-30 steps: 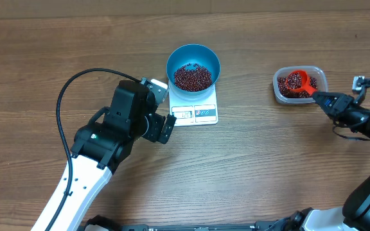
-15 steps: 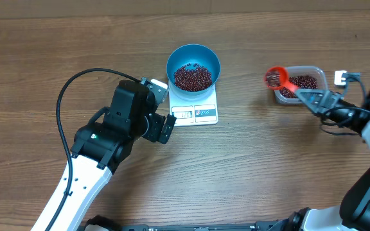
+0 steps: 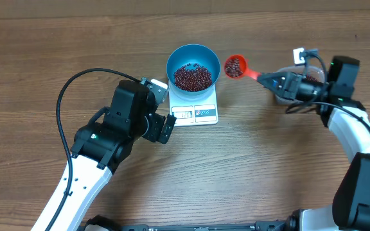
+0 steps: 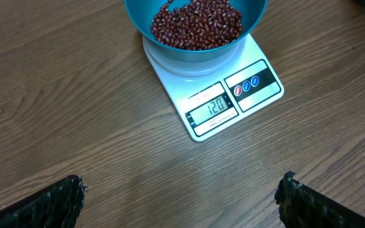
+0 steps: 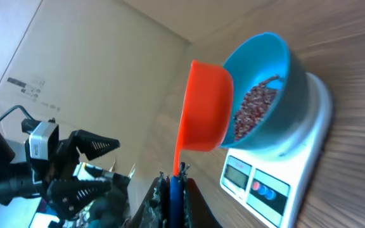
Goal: Scoop item into bowl and weigh 150g on scale
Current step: 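Lift the filled scoop and carry it over the teal bowl, right gripper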
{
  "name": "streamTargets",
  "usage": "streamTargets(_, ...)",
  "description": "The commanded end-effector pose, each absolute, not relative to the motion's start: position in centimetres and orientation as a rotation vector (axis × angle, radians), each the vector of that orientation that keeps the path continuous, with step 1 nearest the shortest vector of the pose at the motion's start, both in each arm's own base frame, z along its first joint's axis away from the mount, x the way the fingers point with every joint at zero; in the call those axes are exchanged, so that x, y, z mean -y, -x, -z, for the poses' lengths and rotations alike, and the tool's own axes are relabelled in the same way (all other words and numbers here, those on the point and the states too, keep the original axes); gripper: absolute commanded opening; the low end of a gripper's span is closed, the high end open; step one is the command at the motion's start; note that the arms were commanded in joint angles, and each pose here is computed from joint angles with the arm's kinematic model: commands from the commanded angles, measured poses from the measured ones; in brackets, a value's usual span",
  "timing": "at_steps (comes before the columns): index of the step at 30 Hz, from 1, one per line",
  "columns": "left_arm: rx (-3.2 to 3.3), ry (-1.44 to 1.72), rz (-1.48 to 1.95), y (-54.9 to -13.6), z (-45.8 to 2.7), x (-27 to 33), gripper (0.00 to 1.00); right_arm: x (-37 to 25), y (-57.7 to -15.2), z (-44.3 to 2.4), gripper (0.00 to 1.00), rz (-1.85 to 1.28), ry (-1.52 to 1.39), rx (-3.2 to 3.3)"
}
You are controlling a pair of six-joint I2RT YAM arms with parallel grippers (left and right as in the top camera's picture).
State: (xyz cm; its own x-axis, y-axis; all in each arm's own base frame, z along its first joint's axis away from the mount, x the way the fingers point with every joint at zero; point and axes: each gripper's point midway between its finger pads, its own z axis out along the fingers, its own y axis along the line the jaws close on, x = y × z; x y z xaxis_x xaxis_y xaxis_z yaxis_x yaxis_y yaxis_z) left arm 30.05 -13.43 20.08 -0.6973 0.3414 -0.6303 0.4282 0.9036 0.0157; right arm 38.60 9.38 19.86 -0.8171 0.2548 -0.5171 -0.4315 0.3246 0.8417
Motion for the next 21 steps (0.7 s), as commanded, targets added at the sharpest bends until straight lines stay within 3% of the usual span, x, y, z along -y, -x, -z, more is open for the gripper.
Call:
streamTargets(1, -2.414, -0.538, 0.168, -30.1, -19.8, 13.4, 1.0, -11.1, -39.2, -19.9, 0.04, -1.572, 0.079, -2.058)
streamTargets(13, -2.414, -0.538, 0.168, -30.1, -19.8, 13.4, 1.0, -15.6, -42.3, -19.6, 0.04, -1.279, 0.143, -2.036)
streamTargets(21, -2.414, -0.538, 0.168, -30.1, -19.8, 13.4, 0.99, -18.1, -42.2, -18.9, 0.04, -1.03, 0.462, -1.948)
